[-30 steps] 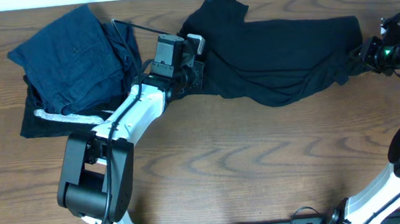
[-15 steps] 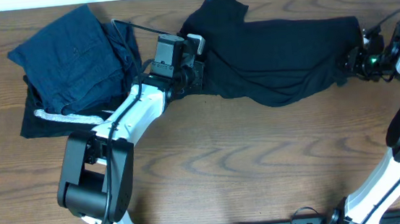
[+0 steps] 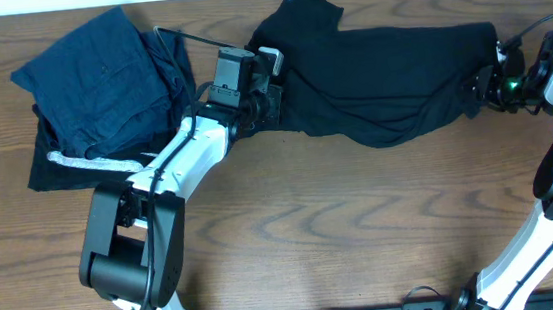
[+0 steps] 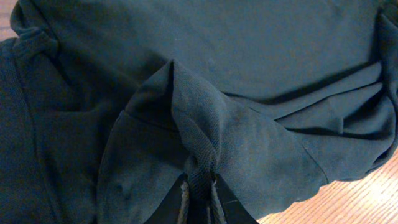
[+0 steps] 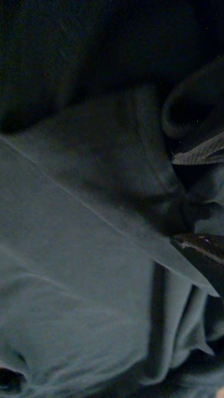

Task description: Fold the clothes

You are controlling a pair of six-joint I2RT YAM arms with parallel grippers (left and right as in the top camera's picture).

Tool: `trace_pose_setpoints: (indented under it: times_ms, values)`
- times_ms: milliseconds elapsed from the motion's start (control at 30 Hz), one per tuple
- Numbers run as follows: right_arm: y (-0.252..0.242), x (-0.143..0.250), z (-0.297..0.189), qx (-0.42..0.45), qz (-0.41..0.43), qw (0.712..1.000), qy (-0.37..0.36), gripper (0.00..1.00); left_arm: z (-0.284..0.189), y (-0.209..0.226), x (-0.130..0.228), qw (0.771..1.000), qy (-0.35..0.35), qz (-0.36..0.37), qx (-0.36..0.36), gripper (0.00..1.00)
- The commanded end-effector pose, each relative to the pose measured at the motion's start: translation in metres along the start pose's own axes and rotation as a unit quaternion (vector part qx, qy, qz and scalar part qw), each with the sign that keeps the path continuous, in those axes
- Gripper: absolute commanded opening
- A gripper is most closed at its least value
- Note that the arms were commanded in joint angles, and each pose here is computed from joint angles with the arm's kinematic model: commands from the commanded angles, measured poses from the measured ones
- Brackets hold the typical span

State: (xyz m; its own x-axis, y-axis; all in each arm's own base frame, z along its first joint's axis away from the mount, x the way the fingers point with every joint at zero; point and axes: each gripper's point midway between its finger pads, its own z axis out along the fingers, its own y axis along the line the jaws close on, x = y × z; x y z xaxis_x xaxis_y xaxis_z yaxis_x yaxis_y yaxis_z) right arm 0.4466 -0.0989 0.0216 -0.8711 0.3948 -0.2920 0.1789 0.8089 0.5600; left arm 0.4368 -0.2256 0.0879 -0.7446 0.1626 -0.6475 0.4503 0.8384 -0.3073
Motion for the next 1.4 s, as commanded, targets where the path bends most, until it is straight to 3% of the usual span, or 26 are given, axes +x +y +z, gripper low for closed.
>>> trace_pose_setpoints:
  times_ms: [0,67,300,367,533,600,1167,1367]
  values:
    - [0.008,0.009,0.006,-0.023,-0.002,1.000,0.017,0.35,-0.006,-0.002,-0.009,1.000,-0.011,-0.002,0.003,0.13]
    - [0.008,0.010,0.006,-0.023,-0.001,1.000,0.018,0.33,-0.006,-0.002,-0.009,1.000,-0.011,-0.002,0.004,0.13]
    - [0.007,0.012,0.005,-0.023,0.002,1.000,0.021,0.08,-0.006,-0.002,-0.009,1.000,-0.011,-0.002,0.003,0.12]
    - [0.005,0.011,0.004,-0.022,0.005,1.000,0.020,0.08,-0.006,-0.002,-0.009,1.000,-0.011,-0.002,0.003,0.12]
    - [-0.004,0.012,-0.001,-0.016,0.016,1.000,0.018,0.29,-0.006,-0.002,-0.009,1.000,-0.011,-0.002,0.003,0.12]
    - [-0.007,0.013,-0.001,-0.009,0.018,1.000,0.020,0.32,-0.006,-0.002,-0.009,1.000,-0.011,-0.002,0.003,0.13]
    - [0.004,0.015,0.010,-0.015,0.020,0.999,0.022,0.30,-0.006,-0.002,-0.009,1.000,-0.011,-0.002,0.003,0.13]
    - [0.020,0.006,0.009,-0.061,0.018,0.998,0.007,0.30,-0.006,-0.002,-0.009,1.000,-0.011,-0.002,0.004,0.12]
